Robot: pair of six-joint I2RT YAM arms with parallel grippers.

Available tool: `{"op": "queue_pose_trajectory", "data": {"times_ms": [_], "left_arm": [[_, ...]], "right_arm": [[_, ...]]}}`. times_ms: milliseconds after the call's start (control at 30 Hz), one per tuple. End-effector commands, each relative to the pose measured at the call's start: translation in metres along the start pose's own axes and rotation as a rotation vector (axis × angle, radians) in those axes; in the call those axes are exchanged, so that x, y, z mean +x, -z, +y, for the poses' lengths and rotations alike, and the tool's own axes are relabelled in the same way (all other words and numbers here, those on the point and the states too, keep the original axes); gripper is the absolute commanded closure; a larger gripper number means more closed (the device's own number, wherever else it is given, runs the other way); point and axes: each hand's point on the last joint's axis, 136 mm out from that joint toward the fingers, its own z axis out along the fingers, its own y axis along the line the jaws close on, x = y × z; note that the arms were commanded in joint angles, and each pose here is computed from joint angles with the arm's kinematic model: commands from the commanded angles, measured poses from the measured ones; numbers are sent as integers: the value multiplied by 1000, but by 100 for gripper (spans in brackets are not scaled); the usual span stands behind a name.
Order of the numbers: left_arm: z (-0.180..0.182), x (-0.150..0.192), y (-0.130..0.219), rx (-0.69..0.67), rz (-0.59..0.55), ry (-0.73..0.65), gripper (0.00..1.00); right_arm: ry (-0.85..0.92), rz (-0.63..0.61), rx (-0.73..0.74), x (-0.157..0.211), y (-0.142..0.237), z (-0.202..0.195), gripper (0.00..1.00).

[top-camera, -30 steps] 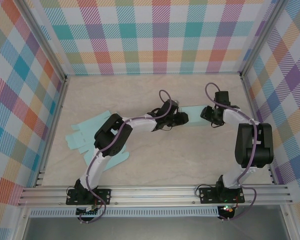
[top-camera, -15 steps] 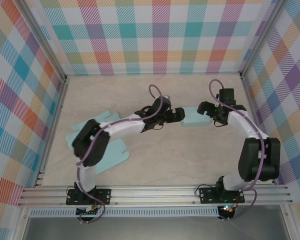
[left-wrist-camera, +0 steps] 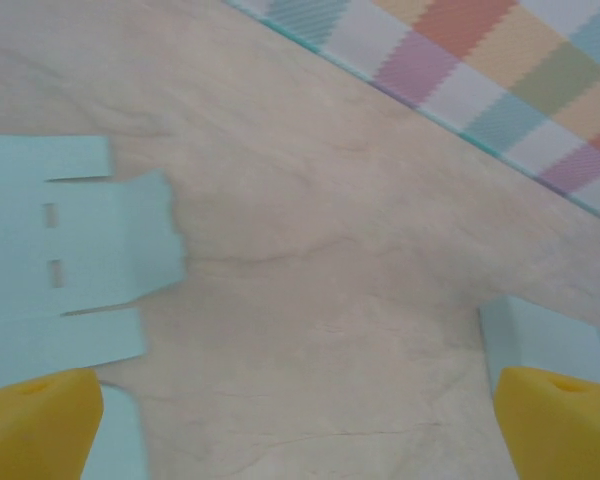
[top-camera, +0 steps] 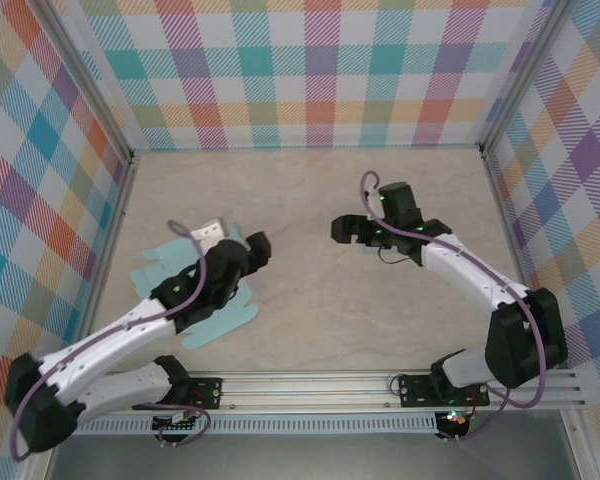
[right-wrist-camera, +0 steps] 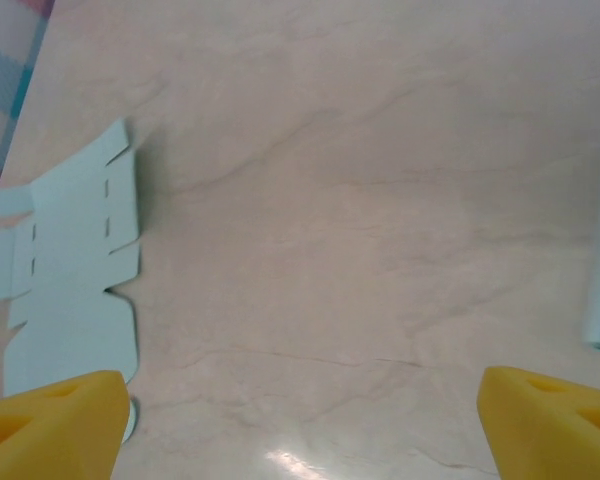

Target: Fold the paper box

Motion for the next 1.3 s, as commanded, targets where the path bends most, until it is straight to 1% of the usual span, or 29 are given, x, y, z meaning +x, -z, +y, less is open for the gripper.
{"op": "queue_pose_trajectory", "data": {"times_ms": [0,133,200,267,333,500,733,900,1067,1133,1267], "left_arm": [[60,-1,20,-139,-66,56,0],[92,4,35,-122,-109,103,0],[105,7,40,-125,-126,109,0],[116,9,42,-143,-142,104,0],[123,9,44,-161,-153,84,0],[128,10,42,-199,-154,36,0],[127,10,38,-230,-145,-3,0],[120,14,32,-224,-124,-16,0],[119,21,26,-230,-100,-26,0],[120,22,26,-231,-97,-24,0],[119,21,26,-225,-101,-19,0]], "right_arm": [[48,5,-83,-8,-32,34,11],[101,86,-102,0,-82,59,13],[114,119,-110,0,-108,69,16],[126,150,-125,1,-129,79,25],[137,172,-144,0,-148,90,31],[159,222,-182,3,-192,112,37],[165,270,-244,16,-230,133,45],[169,319,-263,29,-255,141,46],[178,357,-293,39,-269,153,50],[187,364,-295,42,-274,156,54],[185,383,-288,47,-283,156,70]]}}
